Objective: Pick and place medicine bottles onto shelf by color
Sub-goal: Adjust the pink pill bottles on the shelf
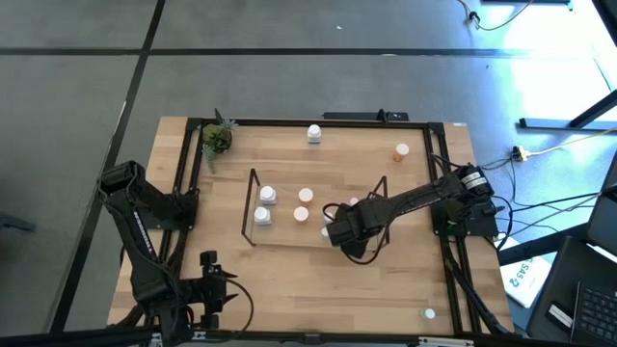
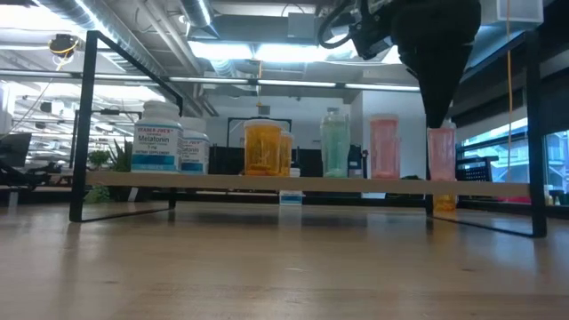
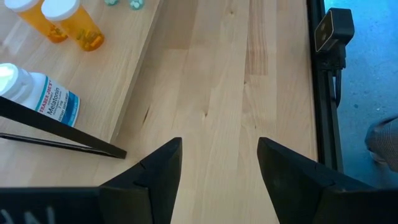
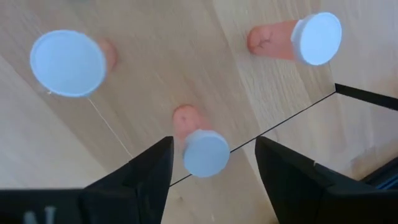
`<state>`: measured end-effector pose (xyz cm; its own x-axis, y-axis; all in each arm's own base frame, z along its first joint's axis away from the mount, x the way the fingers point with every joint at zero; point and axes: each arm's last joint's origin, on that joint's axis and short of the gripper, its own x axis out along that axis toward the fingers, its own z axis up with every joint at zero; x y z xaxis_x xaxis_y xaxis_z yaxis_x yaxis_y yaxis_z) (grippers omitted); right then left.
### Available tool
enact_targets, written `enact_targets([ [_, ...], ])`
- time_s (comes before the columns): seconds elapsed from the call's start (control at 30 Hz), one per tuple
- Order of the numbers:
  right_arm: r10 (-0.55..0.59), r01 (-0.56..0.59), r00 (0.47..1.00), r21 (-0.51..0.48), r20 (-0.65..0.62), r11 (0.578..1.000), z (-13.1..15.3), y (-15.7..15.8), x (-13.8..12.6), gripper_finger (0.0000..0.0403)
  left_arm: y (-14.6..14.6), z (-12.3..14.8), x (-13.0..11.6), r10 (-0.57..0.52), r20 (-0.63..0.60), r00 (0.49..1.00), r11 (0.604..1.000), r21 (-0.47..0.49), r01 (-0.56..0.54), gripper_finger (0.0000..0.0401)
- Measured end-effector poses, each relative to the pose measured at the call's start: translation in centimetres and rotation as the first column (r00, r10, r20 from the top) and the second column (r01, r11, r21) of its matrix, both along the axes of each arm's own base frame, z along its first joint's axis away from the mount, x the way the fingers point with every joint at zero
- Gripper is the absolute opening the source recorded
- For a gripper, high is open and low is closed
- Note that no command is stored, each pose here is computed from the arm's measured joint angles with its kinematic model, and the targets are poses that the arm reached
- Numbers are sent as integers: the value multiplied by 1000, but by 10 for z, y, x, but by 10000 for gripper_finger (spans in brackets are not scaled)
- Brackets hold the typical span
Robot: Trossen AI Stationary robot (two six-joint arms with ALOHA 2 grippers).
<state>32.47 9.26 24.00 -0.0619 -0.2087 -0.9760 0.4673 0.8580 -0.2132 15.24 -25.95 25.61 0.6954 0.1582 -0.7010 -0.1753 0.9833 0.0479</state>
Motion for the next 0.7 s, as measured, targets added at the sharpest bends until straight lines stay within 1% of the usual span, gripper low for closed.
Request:
enact_targets([
  [0.27,-31,31,999,-9,-31,999,-12,-9,-2,228,0,0,0,0,0,1000,1000,0,0,203],
  [0.6,-27,28,999,17,-36,999,-22,-8,-4,227,0,0,0,-8,-2,1000,1000,9,8,203],
  [0.7,-32,33,999,20,-36,999,-23,-8,-4,218,0,0,0,-18,-5,1000,1000,19,18,203],
])
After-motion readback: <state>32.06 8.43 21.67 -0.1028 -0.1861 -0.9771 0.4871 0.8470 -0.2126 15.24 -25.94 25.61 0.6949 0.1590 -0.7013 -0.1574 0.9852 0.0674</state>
